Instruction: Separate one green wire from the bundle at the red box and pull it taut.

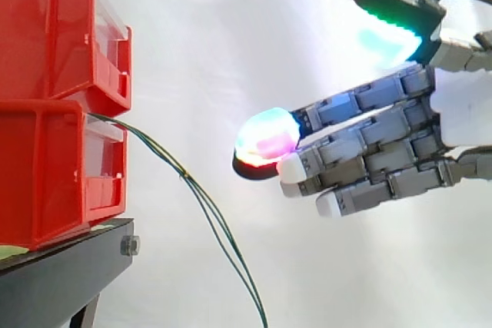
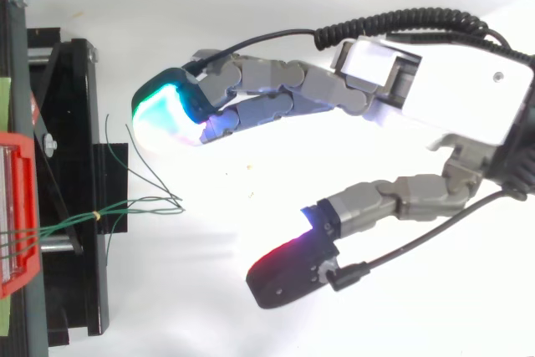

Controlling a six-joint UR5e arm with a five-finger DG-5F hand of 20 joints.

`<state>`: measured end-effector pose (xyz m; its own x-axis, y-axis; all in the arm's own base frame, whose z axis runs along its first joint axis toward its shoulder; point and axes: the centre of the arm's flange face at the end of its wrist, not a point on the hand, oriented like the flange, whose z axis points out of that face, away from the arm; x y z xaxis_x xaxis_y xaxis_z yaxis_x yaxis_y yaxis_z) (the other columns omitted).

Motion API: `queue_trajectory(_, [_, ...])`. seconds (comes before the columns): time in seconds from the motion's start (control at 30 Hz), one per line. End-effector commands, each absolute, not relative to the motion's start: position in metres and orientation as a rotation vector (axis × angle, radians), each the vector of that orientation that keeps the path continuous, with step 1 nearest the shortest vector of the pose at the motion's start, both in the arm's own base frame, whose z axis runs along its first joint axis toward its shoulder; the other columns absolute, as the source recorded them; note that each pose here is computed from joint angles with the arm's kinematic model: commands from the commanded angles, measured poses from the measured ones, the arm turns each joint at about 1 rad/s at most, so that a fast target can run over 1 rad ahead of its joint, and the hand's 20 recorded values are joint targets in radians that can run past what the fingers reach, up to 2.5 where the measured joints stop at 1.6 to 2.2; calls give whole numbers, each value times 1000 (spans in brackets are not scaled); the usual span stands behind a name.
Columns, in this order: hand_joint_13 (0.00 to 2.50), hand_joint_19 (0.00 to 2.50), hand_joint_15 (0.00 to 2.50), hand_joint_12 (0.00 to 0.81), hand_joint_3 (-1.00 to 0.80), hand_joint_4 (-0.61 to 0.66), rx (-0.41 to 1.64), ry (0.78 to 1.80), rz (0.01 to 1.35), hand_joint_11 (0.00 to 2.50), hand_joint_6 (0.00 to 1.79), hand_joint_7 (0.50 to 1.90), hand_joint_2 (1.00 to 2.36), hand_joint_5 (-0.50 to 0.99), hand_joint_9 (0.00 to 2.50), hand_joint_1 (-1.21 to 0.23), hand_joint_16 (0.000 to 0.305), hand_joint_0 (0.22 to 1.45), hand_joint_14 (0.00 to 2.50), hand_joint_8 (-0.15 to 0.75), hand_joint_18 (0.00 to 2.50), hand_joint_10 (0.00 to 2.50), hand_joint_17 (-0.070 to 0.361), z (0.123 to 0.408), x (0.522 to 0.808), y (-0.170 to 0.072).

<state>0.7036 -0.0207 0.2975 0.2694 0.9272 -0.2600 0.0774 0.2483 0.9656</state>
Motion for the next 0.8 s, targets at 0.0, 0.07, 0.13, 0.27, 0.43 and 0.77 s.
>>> queue_trajectory(0.0, [108, 251, 0, 328, -500, 240, 1188, 1150, 797, 116, 502, 770, 1000, -209, 391, -660, 56, 477, 0, 239, 126, 4, 125, 277, 708, -20])
queue_trajectory(0.07, [108, 251, 0, 328, -500, 239, 1233, 1140, 822, 117, 502, 773, 1000, -209, 393, -661, 56, 477, 0, 240, 124, 4, 125, 256, 712, -20])
queue_trajectory(0.13, [108, 251, 0, 328, -500, 239, 1247, 1138, 826, 118, 502, 770, 1000, -209, 394, -660, 55, 477, 0, 240, 123, 4, 125, 247, 714, -19])
queue_trajectory(0.27, [106, 251, 0, 327, -500, 234, 1253, 1144, 828, 126, 502, 775, 1000, -210, 395, -660, 55, 478, 0, 240, 123, 4, 124, 237, 716, -18])
queue_trajectory(0.43, [106, 250, 0, 325, -500, 231, 1245, 1151, 797, 125, 502, 772, 1000, -211, 395, -660, 55, 479, 0, 238, 121, 4, 124, 224, 718, -18])
queue_trajectory(0.77, [143, 247, 0, 329, -500, 239, 1200, 1142, 724, 119, 502, 768, 1000, -207, 419, -679, 56, 482, 0, 244, 176, 5, 127, 198, 727, -11])
